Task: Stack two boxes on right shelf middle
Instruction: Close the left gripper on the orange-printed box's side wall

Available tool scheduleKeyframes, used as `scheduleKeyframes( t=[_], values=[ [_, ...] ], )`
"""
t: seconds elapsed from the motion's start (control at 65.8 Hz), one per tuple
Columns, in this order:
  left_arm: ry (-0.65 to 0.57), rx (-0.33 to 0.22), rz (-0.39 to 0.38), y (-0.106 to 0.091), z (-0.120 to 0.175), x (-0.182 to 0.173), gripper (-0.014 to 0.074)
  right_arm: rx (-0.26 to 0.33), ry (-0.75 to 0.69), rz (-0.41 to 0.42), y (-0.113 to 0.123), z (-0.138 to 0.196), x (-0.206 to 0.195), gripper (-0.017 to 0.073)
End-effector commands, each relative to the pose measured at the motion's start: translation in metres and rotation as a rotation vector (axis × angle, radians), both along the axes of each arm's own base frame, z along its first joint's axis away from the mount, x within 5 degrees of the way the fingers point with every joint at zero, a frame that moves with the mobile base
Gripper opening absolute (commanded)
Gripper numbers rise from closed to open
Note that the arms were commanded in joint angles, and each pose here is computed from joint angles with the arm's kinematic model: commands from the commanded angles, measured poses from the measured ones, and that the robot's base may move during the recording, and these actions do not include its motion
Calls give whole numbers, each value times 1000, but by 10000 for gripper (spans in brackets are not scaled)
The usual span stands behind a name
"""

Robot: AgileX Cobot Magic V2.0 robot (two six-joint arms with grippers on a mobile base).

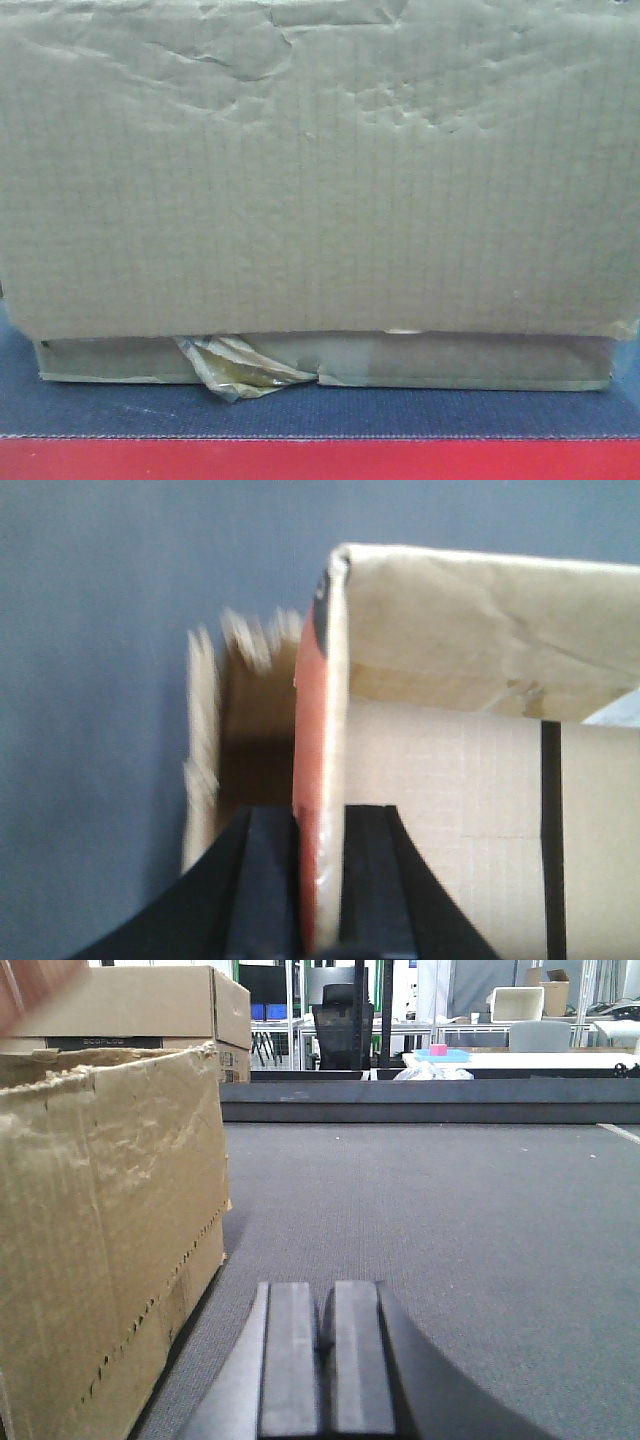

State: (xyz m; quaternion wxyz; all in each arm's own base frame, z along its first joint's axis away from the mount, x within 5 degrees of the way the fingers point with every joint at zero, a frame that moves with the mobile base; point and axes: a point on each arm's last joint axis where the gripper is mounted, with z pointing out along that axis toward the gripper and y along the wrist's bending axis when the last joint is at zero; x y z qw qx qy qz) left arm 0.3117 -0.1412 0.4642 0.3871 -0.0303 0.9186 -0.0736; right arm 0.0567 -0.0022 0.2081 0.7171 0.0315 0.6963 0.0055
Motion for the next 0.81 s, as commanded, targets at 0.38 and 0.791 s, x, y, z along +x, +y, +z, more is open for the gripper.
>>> scheduleKeyframes(
  t=[0.38,0.791],
  values=[
    [284,60,-14,-36,-102,49,-111,-16,-22,-5,0,2,0,-162],
    [288,64,-19,-37,-104,50,203,-16,-22,-5,0,2,0,-162]
  ],
)
